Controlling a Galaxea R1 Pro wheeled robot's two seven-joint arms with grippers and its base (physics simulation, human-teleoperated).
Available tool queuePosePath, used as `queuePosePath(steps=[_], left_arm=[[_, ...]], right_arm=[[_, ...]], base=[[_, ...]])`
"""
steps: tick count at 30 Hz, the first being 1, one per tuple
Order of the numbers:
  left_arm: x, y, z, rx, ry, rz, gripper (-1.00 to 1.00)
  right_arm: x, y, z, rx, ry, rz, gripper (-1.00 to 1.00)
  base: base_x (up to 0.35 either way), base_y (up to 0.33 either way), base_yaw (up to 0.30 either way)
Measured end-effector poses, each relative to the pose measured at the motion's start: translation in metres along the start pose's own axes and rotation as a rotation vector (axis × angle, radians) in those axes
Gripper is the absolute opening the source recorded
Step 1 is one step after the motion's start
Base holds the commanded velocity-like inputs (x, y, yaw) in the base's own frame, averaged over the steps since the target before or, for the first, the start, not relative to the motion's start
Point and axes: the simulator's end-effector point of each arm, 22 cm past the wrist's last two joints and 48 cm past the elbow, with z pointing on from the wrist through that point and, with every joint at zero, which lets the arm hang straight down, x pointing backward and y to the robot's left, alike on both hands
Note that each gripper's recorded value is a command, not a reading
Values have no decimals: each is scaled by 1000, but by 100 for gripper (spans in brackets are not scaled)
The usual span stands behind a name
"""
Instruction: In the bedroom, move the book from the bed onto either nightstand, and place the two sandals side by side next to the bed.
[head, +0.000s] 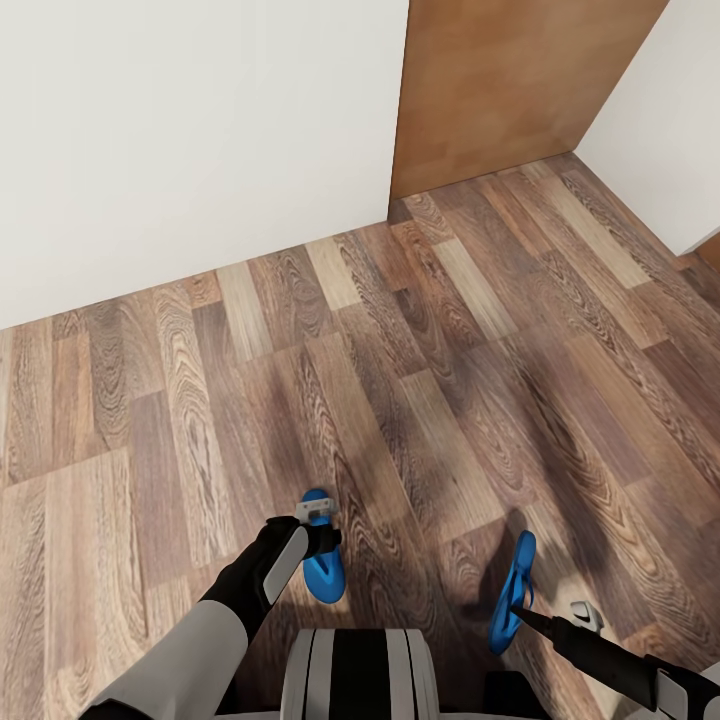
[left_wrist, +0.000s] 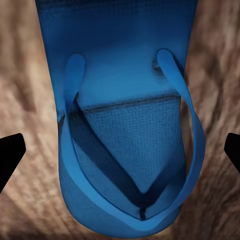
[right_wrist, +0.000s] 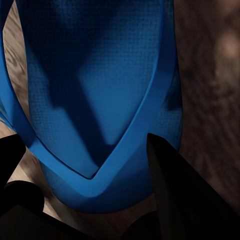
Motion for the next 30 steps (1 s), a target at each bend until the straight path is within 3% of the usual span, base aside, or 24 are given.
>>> queuePosePath(steps=[16,17,30], left_arm=[[11,3,12,-4,28,-4,100],[11,3,12,-4,28,-4,-100],[11,3,12,-3,28,-5,-100]], right_arm=[[9,-10,3,14,18,18,-100],[9,-10,3,14,18,17,-100],[9,-10,3,14,18,17,-100]], base=[[0,0,0],[0,0,0],[0,0,0]])
